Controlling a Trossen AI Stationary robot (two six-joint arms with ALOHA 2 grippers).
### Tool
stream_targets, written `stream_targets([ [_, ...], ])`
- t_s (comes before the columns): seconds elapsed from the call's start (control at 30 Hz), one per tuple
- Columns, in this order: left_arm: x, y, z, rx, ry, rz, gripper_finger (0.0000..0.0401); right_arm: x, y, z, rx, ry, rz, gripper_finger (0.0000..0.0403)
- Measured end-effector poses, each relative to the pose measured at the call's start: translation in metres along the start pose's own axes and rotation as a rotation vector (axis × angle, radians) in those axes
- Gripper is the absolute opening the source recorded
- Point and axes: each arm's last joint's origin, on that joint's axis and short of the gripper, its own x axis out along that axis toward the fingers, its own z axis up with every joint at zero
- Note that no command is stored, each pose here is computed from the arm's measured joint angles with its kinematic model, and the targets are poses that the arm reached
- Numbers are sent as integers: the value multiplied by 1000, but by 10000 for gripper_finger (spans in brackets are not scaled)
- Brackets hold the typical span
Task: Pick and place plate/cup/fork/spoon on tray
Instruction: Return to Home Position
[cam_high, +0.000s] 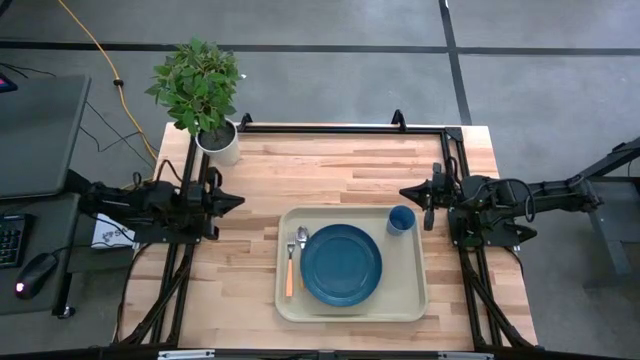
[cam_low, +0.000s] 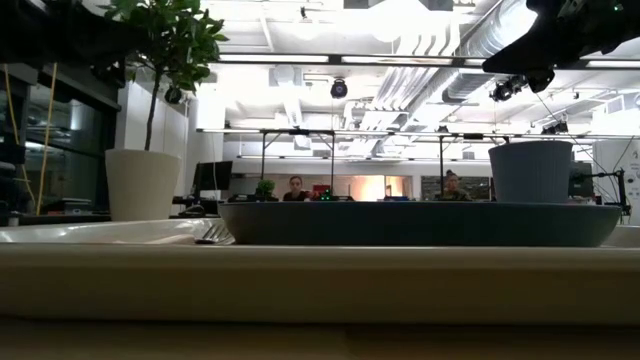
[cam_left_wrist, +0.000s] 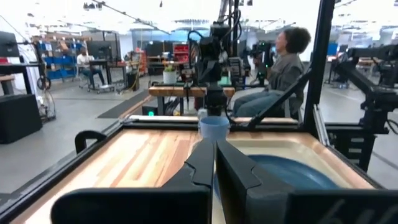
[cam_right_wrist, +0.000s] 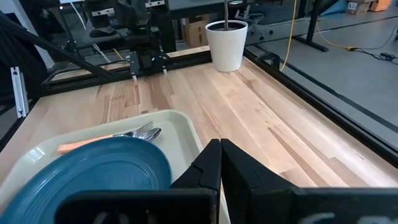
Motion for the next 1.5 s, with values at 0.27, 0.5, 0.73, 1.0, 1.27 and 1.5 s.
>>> stream_targets([
  [0.27,1,-1,-1,-5,-17,-29,0,0,0,0,0,1,4,0],
  [0.5,3,-2,-14,-21,6,-32,0,0,0,0,0,1,8,0],
  [0.73,4,-2,-14,-20,-4,-37,0,0,0,0,0,1,8,0],
  [1.0,4,-2,-12,-20,-21,-39,0,0,0,0,19,1,7,0],
  [1.27,4,-3,-12,-8,-20,-54,0,0,0,0,19,0,9,0],
  [1.5,4,-3,-12,-3,-19,-55,0,-6,-2,-1,19,0,16,0],
])
